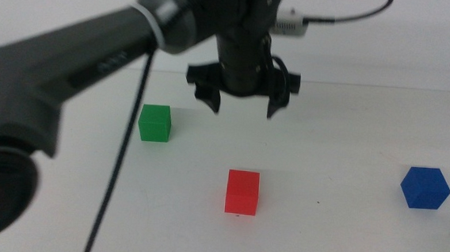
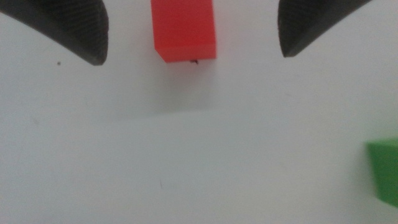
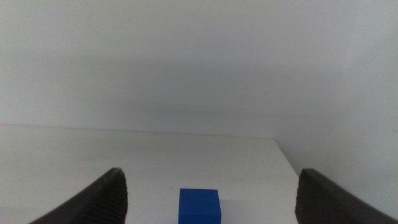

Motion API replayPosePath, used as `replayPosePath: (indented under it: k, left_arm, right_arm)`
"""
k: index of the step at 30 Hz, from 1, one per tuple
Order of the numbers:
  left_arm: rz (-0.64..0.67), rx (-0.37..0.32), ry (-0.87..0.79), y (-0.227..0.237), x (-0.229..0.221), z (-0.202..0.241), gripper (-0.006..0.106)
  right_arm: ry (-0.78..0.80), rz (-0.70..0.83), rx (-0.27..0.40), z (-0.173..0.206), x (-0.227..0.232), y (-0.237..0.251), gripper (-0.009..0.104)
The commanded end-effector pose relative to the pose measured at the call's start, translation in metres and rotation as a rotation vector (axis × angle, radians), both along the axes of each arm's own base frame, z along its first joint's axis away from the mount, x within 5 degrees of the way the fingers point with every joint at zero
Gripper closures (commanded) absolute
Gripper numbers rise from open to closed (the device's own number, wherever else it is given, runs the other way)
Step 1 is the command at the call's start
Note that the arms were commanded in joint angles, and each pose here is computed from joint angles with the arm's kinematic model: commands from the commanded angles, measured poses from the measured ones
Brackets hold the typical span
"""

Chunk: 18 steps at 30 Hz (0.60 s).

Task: Stack red cubes first, then green, then blue cubes in a specific spot.

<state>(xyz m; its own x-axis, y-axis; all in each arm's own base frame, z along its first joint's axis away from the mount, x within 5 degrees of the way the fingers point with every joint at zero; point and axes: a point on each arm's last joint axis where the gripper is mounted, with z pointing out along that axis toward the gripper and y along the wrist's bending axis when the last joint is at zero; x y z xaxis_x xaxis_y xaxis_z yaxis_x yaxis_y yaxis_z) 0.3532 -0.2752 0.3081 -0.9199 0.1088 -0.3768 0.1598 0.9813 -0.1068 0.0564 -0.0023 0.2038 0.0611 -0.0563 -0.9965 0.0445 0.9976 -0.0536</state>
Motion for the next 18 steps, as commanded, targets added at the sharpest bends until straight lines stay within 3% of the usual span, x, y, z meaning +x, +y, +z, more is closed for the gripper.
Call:
replayPosePath:
  k: [1,6,15,18]
  left_arm:
    - [0.022,-0.01,-0.078,0.02,-0.02,0.054,0.007]
    - [0.049,0.031,-0.222,0.043,-0.031,0.091,0.007]
    - [0.145,0.181,-0.496,0.087,-0.046,0.146,0.007]
    - [0.188,0.186,-0.508,0.105,-0.042,0.153,0.007]
  right_arm:
    - [-0.102,-0.008,-0.025,0.012,-0.003,0.0,0.024]
    - [-0.102,-0.008,-0.025,0.012,-0.003,0.0,0.024]
    - [-0.102,-0.008,-0.025,0.012,-0.003,0.0,0.024]
    - [-0.102,-0.008,-0.025,0.012,-0.003,0.0,0.024]
